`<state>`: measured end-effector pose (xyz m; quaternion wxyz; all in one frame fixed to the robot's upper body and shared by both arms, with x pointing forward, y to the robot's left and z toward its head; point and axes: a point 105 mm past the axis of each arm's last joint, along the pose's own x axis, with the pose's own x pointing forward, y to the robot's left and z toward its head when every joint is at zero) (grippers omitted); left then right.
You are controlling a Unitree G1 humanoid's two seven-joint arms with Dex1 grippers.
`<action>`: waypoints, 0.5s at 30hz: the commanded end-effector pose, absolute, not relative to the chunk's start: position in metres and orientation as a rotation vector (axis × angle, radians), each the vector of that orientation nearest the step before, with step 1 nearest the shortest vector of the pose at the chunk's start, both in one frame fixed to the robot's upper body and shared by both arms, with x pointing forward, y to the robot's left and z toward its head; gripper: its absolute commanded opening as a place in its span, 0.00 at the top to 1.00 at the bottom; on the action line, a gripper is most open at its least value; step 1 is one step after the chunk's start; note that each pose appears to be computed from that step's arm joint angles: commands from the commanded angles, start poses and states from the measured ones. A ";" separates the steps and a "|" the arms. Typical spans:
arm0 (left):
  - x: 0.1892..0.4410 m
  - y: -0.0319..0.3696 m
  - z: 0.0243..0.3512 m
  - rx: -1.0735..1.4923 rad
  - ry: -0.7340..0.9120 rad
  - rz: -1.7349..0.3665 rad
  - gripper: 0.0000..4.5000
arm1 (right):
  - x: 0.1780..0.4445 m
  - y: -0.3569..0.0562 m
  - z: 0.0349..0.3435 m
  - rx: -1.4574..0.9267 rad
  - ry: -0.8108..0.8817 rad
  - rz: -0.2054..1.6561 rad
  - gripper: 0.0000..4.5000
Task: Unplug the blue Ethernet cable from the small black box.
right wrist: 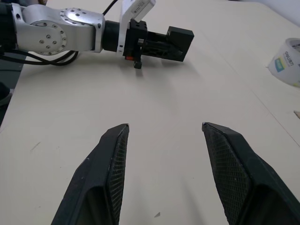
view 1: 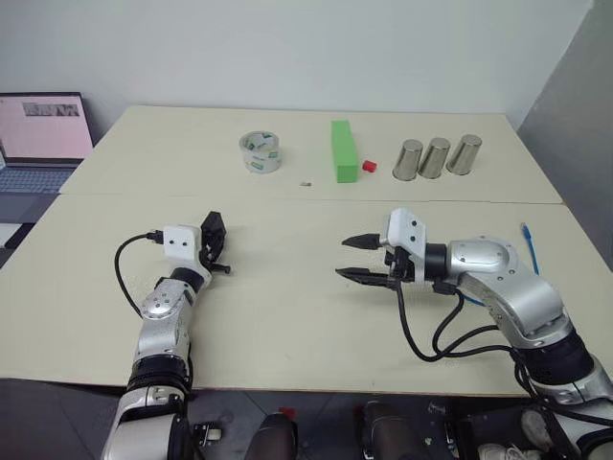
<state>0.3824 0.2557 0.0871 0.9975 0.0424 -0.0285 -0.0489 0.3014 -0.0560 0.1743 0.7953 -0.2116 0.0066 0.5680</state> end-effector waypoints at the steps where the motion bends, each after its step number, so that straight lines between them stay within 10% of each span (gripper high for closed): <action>1: 0.381 0.258 0.084 0.083 -0.059 -0.090 0.74 | 0.310 -0.056 0.187 -0.480 -0.039 1.172 0.41; 12: 0.359 0.259 0.081 0.072 -0.012 -0.139 0.22 | 0.314 -0.061 0.184 -0.477 -0.027 1.134 0.41; 15: 0.341 0.257 0.088 0.110 0.008 -0.161 0.22 | 0.313 -0.068 0.181 -0.458 -0.020 1.106 0.41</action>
